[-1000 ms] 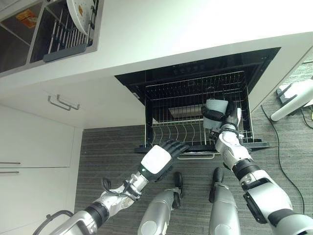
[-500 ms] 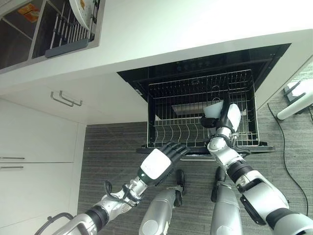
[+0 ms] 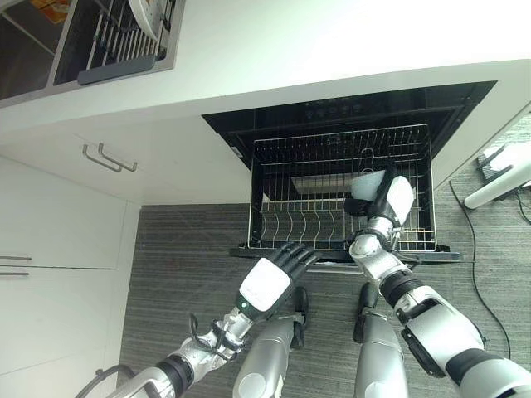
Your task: Place the dishes in the dishwasher.
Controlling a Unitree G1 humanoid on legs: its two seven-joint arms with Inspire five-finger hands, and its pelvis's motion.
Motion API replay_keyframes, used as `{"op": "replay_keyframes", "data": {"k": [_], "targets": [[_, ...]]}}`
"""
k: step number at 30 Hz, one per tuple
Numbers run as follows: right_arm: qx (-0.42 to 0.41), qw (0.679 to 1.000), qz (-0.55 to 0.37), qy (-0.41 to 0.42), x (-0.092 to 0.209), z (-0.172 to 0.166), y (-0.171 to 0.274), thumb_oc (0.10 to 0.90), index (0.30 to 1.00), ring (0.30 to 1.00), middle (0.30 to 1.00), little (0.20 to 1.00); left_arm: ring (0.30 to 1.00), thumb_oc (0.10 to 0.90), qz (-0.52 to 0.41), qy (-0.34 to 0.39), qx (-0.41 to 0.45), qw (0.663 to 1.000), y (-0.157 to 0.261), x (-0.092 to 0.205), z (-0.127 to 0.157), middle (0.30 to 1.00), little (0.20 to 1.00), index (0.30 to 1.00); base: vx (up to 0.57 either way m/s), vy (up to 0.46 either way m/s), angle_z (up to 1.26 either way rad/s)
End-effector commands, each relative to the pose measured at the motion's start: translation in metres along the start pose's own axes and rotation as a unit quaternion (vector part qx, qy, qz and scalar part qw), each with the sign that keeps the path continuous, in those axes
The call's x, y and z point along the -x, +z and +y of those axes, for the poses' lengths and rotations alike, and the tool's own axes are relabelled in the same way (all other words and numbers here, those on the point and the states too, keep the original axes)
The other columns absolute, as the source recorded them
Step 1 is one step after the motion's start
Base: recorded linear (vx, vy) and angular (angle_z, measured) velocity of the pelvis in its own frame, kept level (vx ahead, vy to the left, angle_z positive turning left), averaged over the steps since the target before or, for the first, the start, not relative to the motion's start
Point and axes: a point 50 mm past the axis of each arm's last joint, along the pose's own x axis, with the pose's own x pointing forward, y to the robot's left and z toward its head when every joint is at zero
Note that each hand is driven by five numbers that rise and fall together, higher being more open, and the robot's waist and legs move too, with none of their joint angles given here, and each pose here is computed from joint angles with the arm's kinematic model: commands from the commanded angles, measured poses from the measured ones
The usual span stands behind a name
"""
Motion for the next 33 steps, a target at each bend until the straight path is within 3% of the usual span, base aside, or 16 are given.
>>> {"op": "replay_keyframes", "data": {"k": [1,6,10,12,14,16,22,27,33], "targets": [[0.175,0.963,0.158,-0.133,0.006,-0.068,-0.122,0.800,0.900,0.900,0.900,0.900,0.900,0.800,-0.056,-0.017,0.021,0.998,0.027,0.009,-0.009,0.900,0.900,0.900,0.00,0.000,0.00],[0.107,0.965,0.207,-0.119,0.011,-0.065,-0.130,0.800,0.900,0.900,0.900,0.900,0.900,0.800,-0.063,-0.019,0.024,0.998,0.028,0.009,-0.010,0.900,0.900,0.900,0.00,-0.005,0.01],[-0.038,0.951,0.306,-0.023,0.018,-0.049,-0.141,0.800,0.900,0.900,0.900,0.900,0.900,0.800,-0.062,-0.020,0.026,0.998,0.028,0.007,-0.009,0.900,0.900,0.900,0.00,0.000,0.00],[-0.032,0.965,0.261,-0.023,0.018,-0.046,-0.134,0.800,0.900,0.900,0.900,0.900,0.900,0.800,-0.061,-0.022,0.027,0.997,0.028,0.004,-0.007,0.900,0.900,0.900,0.04,0.018,-0.04],[-0.065,0.948,0.312,0.018,0.021,-0.040,-0.139,0.800,0.900,0.900,0.900,0.900,0.900,0.800,-0.058,-0.023,0.029,0.998,0.022,0.003,-0.003,0.900,0.900,0.900,0.01,0.011,-0.02],[-0.031,0.972,0.228,-0.039,0.013,-0.045,-0.123,0.800,0.900,0.900,0.900,0.900,0.900,0.800,-0.059,-0.026,0.032,0.997,0.023,0.002,-0.001,0.900,0.900,0.900,0.04,0.009,-0.01],[-0.001,0.968,0.250,-0.025,0.012,-0.050,-0.130,0.800,0.900,0.900,0.900,0.900,0.900,0.800,-0.054,-0.016,0.039,0.998,0.023,0.014,0.000,0.900,0.900,0.900,0.00,0.056,-0.04],[0.042,0.985,0.164,-0.012,0.010,-0.046,-0.117,0.800,0.900,0.900,0.900,0.900,0.900,0.800,-0.053,-0.011,0.039,0.998,0.027,0.018,-0.001,0.900,0.900,0.900,0.00,0.003,-0.03],[0.001,0.989,0.140,-0.041,0.018,-0.045,-0.112,0.800,0.900,0.900,0.900,0.900,0.900,0.800,-0.040,-0.007,0.037,0.998,0.027,0.022,0.000,0.900,0.900,0.900,-0.01,0.025,-0.03]]}}
